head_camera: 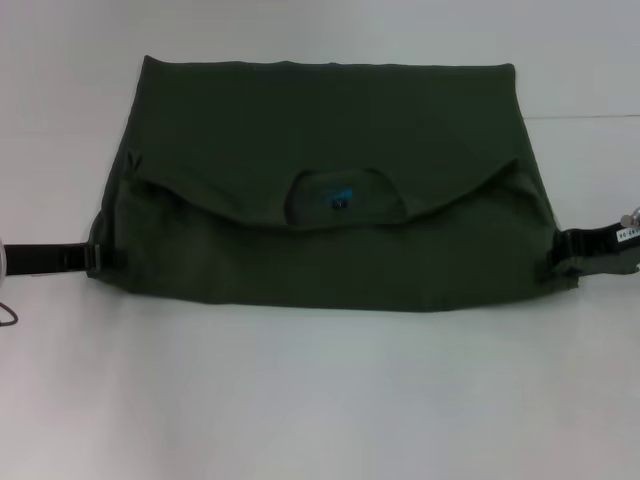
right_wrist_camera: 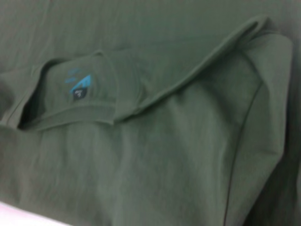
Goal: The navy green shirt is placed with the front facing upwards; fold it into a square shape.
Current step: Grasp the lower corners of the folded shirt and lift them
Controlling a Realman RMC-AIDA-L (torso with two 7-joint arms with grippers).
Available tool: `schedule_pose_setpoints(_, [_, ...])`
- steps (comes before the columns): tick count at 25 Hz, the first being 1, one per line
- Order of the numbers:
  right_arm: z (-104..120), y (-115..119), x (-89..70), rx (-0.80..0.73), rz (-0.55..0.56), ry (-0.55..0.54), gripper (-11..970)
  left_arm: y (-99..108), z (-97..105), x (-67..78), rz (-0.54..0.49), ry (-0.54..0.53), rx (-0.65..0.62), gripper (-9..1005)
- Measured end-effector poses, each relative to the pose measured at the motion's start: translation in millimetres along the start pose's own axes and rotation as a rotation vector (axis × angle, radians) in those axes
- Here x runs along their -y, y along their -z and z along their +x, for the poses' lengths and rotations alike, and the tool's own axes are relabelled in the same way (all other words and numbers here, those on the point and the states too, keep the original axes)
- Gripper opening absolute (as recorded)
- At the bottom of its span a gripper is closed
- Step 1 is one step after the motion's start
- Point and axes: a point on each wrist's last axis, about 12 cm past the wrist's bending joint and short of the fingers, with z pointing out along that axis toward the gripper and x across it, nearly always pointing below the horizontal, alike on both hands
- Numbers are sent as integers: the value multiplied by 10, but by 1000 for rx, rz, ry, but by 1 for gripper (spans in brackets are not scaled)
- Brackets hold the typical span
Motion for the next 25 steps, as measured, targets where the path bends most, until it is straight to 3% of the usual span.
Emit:
schedule_pose_setpoints(5, [76, 92, -30, -73, -44, 33, 45, 126, 2, 18, 57, 1, -58, 95])
schedule_pose_setpoints(11, [259, 206, -47, -227, -109, 69, 45, 428, 43, -13, 71, 14, -185, 99])
schedule_pose_setpoints(16, [448, 241, 5, -353, -108, 92, 46, 642, 175, -14, 98, 40, -322, 102])
schedule_pose_setpoints(25, [590, 313, 30, -480, -121, 163, 46, 847, 475, 97, 263, 109, -509, 108])
